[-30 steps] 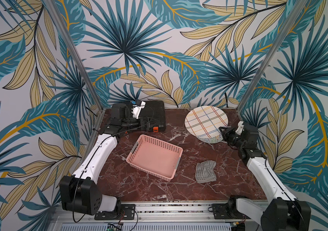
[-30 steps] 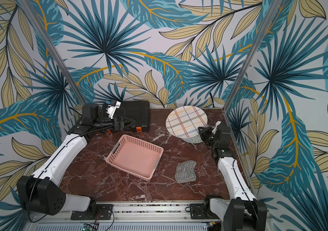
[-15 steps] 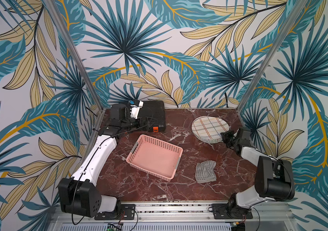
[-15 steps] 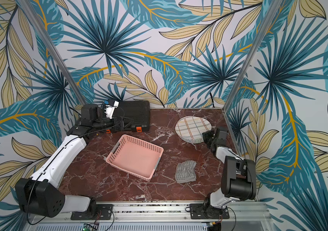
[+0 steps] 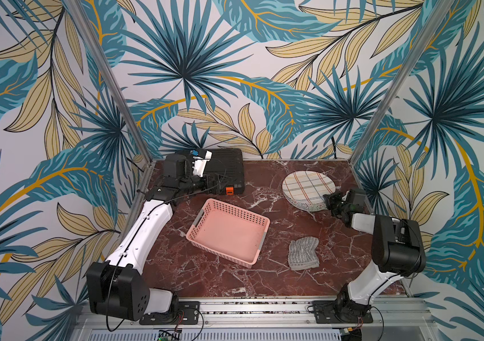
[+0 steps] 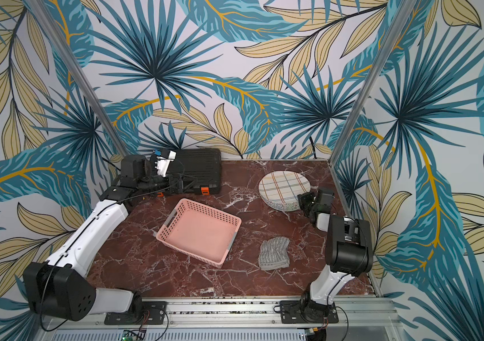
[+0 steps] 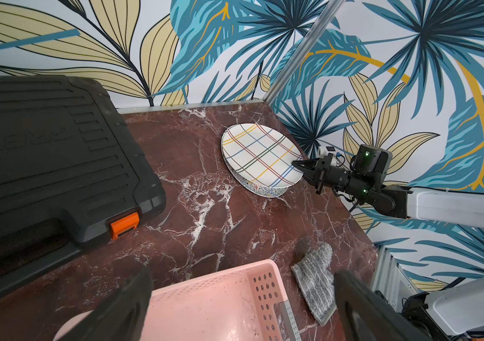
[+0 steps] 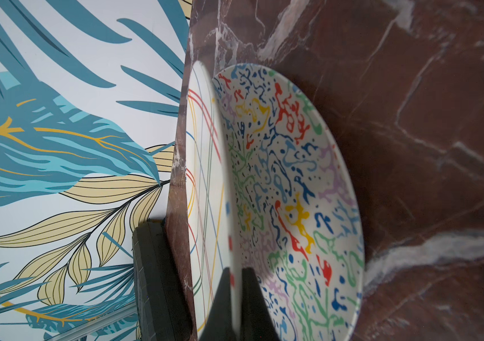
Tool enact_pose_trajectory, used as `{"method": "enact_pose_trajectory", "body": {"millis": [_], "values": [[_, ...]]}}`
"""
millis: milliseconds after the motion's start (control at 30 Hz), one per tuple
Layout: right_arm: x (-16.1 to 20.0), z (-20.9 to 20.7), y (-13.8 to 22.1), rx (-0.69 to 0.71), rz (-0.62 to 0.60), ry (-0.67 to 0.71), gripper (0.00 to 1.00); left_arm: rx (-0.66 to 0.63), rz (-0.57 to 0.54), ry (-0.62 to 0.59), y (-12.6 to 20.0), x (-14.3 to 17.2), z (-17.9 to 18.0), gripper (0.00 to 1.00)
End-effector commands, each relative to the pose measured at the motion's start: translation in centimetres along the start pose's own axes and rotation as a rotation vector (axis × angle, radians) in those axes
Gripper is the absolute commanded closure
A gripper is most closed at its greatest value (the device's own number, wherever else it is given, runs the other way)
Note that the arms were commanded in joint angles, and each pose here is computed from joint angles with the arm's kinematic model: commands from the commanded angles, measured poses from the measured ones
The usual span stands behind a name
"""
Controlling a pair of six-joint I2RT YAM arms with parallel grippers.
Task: Wipe the wet plate dry
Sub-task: Place the plate on the plate.
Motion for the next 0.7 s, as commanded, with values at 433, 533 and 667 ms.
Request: {"method": "enact_pose_trajectory", "body": {"millis": [433, 533, 667], "values": [[-0.1, -1.7, 0.1, 0.132, -0.007, 0.076, 0.77, 0.009, -0.021, -0.024, 0.5, 0.1, -0.3, 0.00], [-0.1, -1.6, 0.2, 0.158, -0.002, 0.089, 0.70, 0.008, -0.023, -0.026, 0.5, 0.0, -0.3, 0.00], [-0.3, -1.6, 0.3, 0.199, -0.001, 0.105, 0.58, 0.006, -0.021, -0.026, 0.5, 0.1, -0.2, 0.00]]}}
Point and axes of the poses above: each gripper's point midway between its finger pads, its own y axis back along the fingers, its own z axis along the line the jaws close on, x = y × z, the point moved 8 cm from there along y, back along the fingers, and after that the axes turned 8 degrees about -y, right-handed, at the moved point
